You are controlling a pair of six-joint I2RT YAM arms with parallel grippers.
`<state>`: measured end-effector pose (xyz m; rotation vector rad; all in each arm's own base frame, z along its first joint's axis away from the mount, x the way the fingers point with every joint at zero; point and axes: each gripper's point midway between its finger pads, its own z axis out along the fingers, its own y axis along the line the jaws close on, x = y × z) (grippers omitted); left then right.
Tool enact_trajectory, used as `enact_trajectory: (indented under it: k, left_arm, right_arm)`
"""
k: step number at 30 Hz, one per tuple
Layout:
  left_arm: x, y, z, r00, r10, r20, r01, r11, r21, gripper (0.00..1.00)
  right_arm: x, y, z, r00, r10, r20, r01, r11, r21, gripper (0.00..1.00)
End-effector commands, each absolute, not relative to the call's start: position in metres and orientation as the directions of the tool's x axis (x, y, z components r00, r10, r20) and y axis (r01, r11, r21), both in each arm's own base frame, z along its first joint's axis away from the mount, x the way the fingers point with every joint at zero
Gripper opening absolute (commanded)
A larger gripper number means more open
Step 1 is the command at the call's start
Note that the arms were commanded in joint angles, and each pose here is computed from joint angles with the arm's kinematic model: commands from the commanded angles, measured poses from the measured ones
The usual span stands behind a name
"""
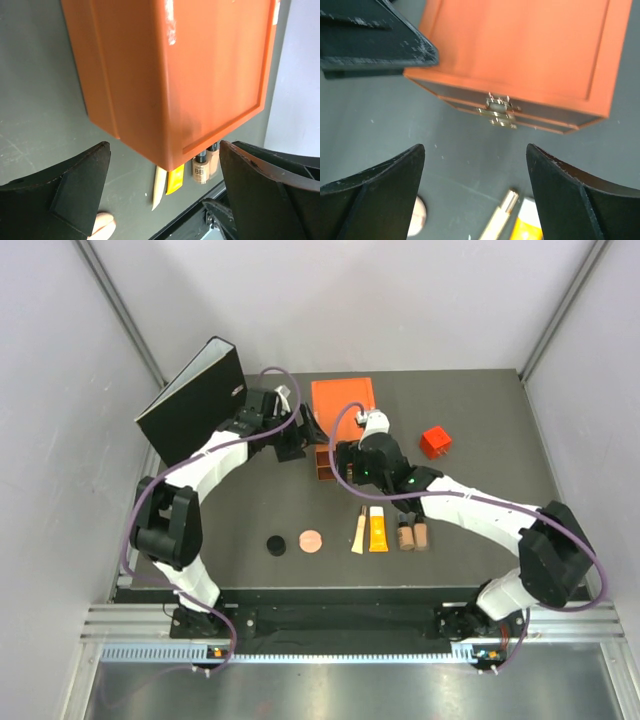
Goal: Organize the makeup
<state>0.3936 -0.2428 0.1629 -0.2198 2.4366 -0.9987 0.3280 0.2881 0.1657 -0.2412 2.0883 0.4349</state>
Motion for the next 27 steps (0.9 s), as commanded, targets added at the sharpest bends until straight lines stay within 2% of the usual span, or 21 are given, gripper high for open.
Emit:
enact_trajectory:
  k: [1,15,27]
  left_arm:
    - [0.415,-0.252,0.187,-0.830,-0.356,-0.429,0.089,0.675,-0.733,0.93]
    - [0.422,-0.256,0.184,-0.831,-0.357,-0.427,0.092,0.668,-0.738,0.91]
    - [0.419,-0.254,0.187,-0.828,-0.349,-0.439,0.102,0.676,-0.730,0.91]
  right_arm:
    - [0.352,0.308,0.201,-0.425,0.073,-0.902,-0.315,0.923,0.223,0.82]
    - [0.364,0.291,0.183,-0.394,0.043,-0.918,-0.193,0.973,0.128,0.78]
    - [0.370,0.301,0.175,-0.396,0.049,-0.917,-0.197,0.971,0.136,0.72]
